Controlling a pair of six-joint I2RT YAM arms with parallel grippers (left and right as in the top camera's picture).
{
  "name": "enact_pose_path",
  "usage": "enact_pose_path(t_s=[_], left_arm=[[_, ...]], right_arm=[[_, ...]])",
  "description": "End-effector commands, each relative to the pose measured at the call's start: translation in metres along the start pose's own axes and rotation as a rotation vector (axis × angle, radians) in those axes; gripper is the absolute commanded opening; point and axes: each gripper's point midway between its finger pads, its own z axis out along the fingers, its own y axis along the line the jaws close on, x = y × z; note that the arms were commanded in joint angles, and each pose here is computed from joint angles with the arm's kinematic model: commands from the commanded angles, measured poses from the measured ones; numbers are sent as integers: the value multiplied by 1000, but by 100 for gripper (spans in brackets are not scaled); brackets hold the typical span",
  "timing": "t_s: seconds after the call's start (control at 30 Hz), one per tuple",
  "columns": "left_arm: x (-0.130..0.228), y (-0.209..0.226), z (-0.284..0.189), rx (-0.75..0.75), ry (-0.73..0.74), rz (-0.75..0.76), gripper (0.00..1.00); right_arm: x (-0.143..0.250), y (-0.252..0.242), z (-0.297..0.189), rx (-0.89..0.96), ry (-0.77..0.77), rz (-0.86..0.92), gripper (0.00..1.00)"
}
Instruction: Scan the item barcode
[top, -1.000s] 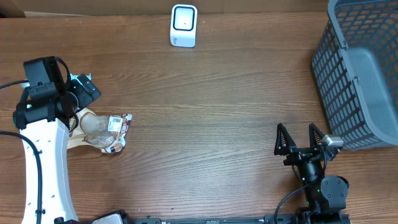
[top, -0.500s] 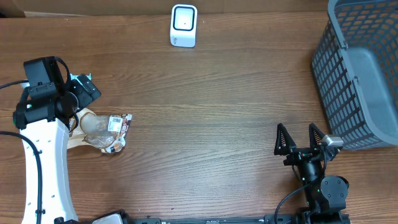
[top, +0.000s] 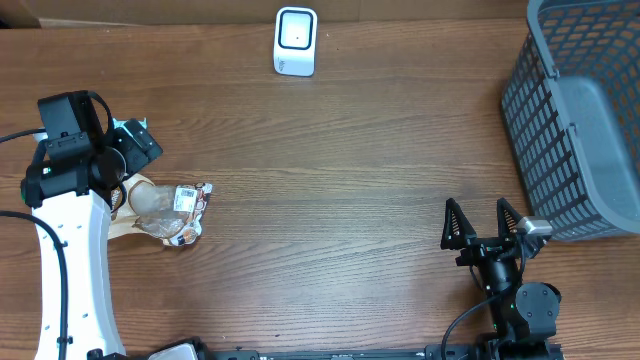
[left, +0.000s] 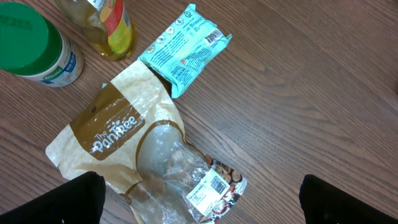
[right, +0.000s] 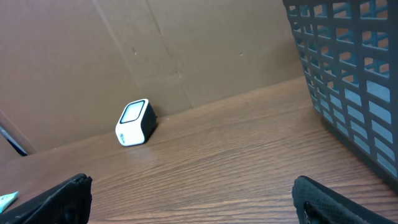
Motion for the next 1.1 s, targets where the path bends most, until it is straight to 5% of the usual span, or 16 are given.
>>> enact_pose_path(t_s=[0.0,1.07], left_arm=[[-2,2,-1,-6,-7,5,100],[19,10,17,-35,60,10,100]], right_arm=[[1,-1,0,0,-5,3,100],[1,-1,0,0,-5,3,100]])
